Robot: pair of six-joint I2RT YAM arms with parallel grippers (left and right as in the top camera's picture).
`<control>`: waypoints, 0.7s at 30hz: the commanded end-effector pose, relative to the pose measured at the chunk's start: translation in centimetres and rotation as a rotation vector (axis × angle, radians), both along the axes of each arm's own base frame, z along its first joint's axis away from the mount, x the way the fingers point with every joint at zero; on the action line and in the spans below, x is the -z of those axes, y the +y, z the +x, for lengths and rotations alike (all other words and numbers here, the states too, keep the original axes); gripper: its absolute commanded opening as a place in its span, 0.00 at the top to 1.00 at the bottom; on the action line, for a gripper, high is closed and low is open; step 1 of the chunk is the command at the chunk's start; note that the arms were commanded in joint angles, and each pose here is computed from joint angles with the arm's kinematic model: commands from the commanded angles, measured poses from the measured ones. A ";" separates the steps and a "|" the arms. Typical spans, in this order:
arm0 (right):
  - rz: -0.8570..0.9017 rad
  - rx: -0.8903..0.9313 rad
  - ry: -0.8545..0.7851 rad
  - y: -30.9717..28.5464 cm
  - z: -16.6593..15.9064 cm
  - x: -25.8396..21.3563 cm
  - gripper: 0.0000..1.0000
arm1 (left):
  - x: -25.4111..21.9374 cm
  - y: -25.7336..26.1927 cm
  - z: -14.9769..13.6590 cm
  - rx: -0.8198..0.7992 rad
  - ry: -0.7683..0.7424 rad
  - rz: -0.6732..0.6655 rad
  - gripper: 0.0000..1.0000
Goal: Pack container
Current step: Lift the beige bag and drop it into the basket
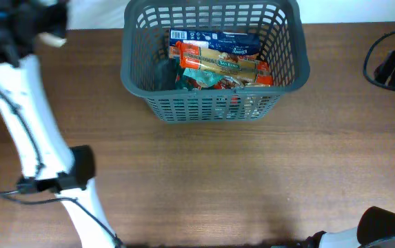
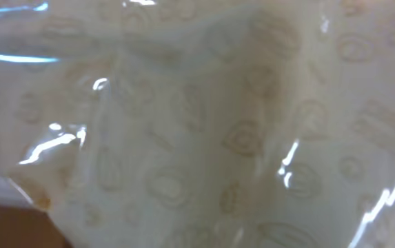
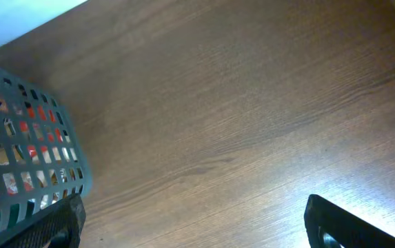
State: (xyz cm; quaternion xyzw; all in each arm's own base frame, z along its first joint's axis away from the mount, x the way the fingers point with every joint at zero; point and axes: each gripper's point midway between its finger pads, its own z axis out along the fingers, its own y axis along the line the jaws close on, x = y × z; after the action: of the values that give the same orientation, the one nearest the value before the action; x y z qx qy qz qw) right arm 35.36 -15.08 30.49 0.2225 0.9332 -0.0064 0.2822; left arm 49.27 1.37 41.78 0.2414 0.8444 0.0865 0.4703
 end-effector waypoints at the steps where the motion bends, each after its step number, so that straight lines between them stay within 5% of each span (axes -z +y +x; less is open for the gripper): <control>1: 0.006 0.000 -0.005 0.1 -0.1 -0.1 0.01 | -2.9 -8.2 -1.1 0.289 -0.128 0.177 0.98; 9: 0.006 0.000 -0.005 0.1 -0.1 -0.1 0.01 | 1.6 -21.2 -2.7 0.711 -0.097 0.389 0.98; 21: 0.007 0.000 -0.005 0.1 -0.1 -0.1 0.01 | 15.0 -24.1 -0.1 0.786 0.203 0.408 0.98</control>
State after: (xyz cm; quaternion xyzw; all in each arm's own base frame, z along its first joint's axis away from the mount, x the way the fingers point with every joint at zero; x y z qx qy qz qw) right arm 35.36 -15.08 30.49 0.2227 0.9331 -0.0064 0.2822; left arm 48.83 -22.77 28.96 0.6285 0.6944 0.0389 0.3483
